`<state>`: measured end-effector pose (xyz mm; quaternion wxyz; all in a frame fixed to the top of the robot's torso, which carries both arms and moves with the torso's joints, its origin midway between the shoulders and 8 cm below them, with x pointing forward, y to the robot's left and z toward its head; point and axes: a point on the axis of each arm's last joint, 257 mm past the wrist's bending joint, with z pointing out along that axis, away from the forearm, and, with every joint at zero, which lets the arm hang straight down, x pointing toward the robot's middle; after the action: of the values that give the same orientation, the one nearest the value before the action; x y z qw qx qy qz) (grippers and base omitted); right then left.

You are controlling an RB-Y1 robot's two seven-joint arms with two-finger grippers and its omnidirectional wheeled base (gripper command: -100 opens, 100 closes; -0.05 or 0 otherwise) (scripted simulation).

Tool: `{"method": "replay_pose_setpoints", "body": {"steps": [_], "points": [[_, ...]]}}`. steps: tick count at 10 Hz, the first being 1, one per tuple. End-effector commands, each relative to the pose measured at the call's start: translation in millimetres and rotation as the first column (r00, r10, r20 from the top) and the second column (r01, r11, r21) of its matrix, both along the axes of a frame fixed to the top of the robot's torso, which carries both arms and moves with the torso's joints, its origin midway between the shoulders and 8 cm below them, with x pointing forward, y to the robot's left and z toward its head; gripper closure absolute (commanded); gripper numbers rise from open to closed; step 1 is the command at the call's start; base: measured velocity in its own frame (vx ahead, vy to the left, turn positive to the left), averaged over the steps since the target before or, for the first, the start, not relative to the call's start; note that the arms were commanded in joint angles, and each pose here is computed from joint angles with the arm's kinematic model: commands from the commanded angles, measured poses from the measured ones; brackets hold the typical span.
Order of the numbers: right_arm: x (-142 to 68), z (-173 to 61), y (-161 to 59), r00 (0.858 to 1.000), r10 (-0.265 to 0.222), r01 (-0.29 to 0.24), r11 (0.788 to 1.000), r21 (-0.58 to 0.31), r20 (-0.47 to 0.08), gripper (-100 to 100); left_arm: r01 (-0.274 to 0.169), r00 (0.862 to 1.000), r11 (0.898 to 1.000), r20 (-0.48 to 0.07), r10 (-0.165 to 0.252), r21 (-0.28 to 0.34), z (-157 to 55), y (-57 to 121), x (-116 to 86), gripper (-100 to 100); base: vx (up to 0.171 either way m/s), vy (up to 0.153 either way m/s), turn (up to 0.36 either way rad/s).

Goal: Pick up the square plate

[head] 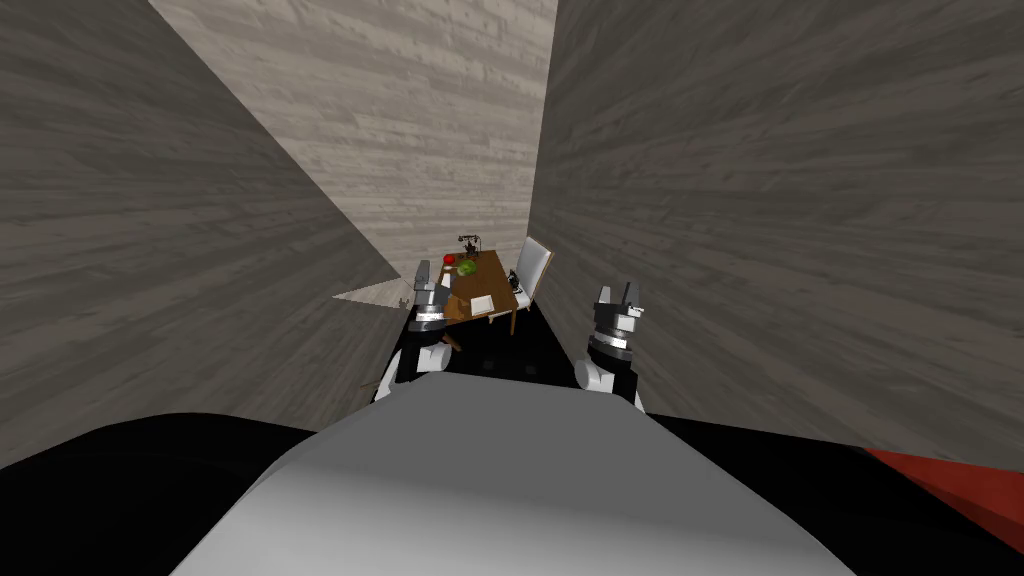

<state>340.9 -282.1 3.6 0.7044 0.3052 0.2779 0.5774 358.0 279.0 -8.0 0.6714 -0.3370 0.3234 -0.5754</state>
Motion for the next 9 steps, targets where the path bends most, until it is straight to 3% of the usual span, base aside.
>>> {"method": "replay_pose_setpoints", "body": {"steps": [1, 5, 9], "points": [[0.0, 0.0, 0.0, 1.000, 0.000, 0.000, 1.000, 0.000, 0.000, 0, 0.015, 0.999, 0.999, -0.035, -0.014, 0.030, -13.7, -1.1, 5.5, -100, 0.024, -0.006, 0.033], [0.0, 0.0, 0.0, 1.000, 0.000, 0.000, 1.000, 0.000, 0.000, 0, 0.022, 0.989, 0.998, -0.146, -0.013, 0.058, -62.4, 6.0, 20.4, -100, 0.051, -0.016, 0.047], [0.0, 0.0, 0.0, 1.000, 0.000, 0.000, 1.000, 0.000, 0.000, 0, 0.011, 0.958, 0.998, -0.285, 0.009, 0.067, -127.6, 21.4, 31.9, -100, 0.067, -0.031, 0.068]]}}
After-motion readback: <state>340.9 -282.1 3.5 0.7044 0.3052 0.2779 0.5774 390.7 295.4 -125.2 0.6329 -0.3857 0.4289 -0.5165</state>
